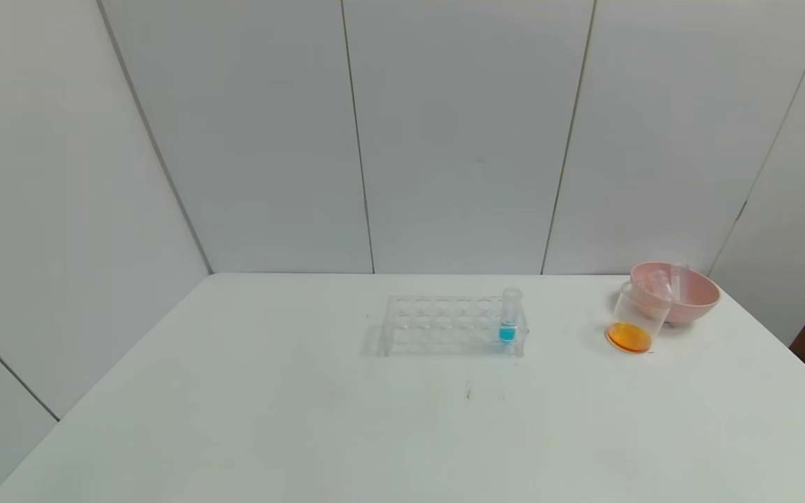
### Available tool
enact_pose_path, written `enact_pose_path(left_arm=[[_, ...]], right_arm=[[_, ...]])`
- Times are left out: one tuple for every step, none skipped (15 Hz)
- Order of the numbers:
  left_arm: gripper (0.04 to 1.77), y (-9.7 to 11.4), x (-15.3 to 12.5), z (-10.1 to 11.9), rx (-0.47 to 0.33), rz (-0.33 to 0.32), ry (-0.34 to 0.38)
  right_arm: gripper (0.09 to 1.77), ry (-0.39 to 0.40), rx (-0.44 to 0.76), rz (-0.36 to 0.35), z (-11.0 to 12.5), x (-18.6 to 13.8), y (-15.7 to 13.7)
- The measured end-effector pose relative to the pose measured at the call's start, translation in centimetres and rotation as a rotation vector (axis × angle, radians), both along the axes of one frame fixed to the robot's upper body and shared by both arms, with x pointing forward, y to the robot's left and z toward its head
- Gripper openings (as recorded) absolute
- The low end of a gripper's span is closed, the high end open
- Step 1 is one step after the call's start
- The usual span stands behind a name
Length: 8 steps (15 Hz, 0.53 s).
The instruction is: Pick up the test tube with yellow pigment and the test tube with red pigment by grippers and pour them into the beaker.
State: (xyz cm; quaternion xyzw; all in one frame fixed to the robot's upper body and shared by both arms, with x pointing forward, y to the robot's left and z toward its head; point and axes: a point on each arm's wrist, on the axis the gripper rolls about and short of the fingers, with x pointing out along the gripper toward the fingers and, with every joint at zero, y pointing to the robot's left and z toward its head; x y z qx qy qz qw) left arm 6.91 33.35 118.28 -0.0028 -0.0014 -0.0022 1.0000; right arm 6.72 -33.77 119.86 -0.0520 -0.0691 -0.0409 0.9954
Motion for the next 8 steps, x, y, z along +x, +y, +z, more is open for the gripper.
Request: enact_pose_path(left_arm=[[1.76, 0.0, 0.0, 0.0, 0.0, 0.0, 0.0], [1.76, 0.0, 0.0, 0.0, 0.0, 0.0, 0.0], [1.76, 0.0, 0.0, 0.0, 0.0, 0.0, 0.0], [1.76, 0.0, 0.0, 0.0, 0.0, 0.0, 0.0], [1.76, 0.0, 0.0, 0.0, 0.0, 0.0, 0.0], [1.76, 0.0, 0.0, 0.0, 0.0, 0.0, 0.0], [1.76, 0.0, 0.0, 0.0, 0.0, 0.0, 0.0], [1.76, 0.0, 0.0, 0.0, 0.0, 0.0, 0.0]], right_arm=[[1.71, 0.043, -0.002, 0.02, -0.5, 0.1, 0.0], [1.71, 0.095, 0.002, 0.05, -1.1, 0.2, 0.1], [1.71, 0.133, 0.024, 0.069, -1.5, 0.2, 0.1], [1.71, 0.151, 0.052, 0.076, -1.7, 0.2, 0.2], [1.71, 0.146, 0.065, 0.078, -1.7, 0.2, 0.2], [1.71, 0.146, 0.066, 0.078, -1.7, 0.2, 0.2], [1.71, 0.146, 0.063, 0.079, -1.7, 0.2, 0.2], [1.71, 0.146, 0.063, 0.079, -1.7, 0.2, 0.2]])
